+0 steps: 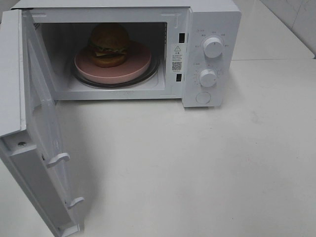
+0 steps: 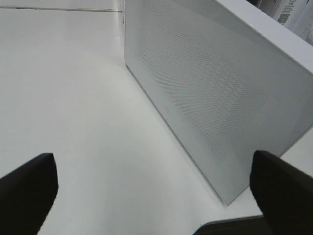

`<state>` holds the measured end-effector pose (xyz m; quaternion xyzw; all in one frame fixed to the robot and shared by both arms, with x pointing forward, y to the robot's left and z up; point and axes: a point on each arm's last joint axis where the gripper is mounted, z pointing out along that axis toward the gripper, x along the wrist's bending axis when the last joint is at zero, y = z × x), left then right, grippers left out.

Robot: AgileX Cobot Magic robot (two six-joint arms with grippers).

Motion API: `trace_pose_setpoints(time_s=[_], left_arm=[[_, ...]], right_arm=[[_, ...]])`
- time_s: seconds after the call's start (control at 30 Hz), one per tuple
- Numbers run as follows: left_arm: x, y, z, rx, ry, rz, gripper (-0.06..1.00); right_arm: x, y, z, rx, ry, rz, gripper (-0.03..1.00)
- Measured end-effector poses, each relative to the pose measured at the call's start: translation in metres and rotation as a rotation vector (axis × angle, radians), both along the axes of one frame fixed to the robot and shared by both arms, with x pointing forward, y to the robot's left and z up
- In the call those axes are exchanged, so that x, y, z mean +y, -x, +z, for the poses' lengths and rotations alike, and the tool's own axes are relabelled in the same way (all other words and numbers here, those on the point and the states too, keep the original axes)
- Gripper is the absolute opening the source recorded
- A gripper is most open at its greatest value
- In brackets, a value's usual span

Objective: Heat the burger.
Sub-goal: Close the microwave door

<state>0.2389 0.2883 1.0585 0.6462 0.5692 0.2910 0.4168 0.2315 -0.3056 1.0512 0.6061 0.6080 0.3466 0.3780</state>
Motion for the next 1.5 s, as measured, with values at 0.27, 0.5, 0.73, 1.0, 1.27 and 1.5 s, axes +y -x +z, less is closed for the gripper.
trace_pose_setpoints(time_s=[0.27,0.5,0.73,1.0,1.27,1.5], left_arm=[[0.0,-0.02,0.009,0.025,-0.008,0.016,0.83],[0.0,-0.043,0.011,0.057,-0.025,0.034,0.53],[-0.001,-0.081,0.013,0.057,-0.028,0.058,0.11],[-0.002,-0.12,0.006,-0.015,-0.074,0.052,0.0],[-0.001,-0.145,-0.017,-0.125,-0.051,0.099,0.0],[-0.003,-0.161,-0.044,-0.233,-0.072,0.109,0.0]], right_arm=[[0.0,0.0,0.0,0.0,0.0,0.0,0.77],[0.0,0.0,0.0,0.0,0.0,0.0,0.77],[0.0,0.0,0.0,0.0,0.0,0.0,0.77],[0.0,0.0,0.0,0.0,0.0,0.0,0.77],[0.0,0.0,0.0,0.0,0.0,0.0,0.77],[0.0,0.0,0.0,0.0,0.0,0.0,0.77]])
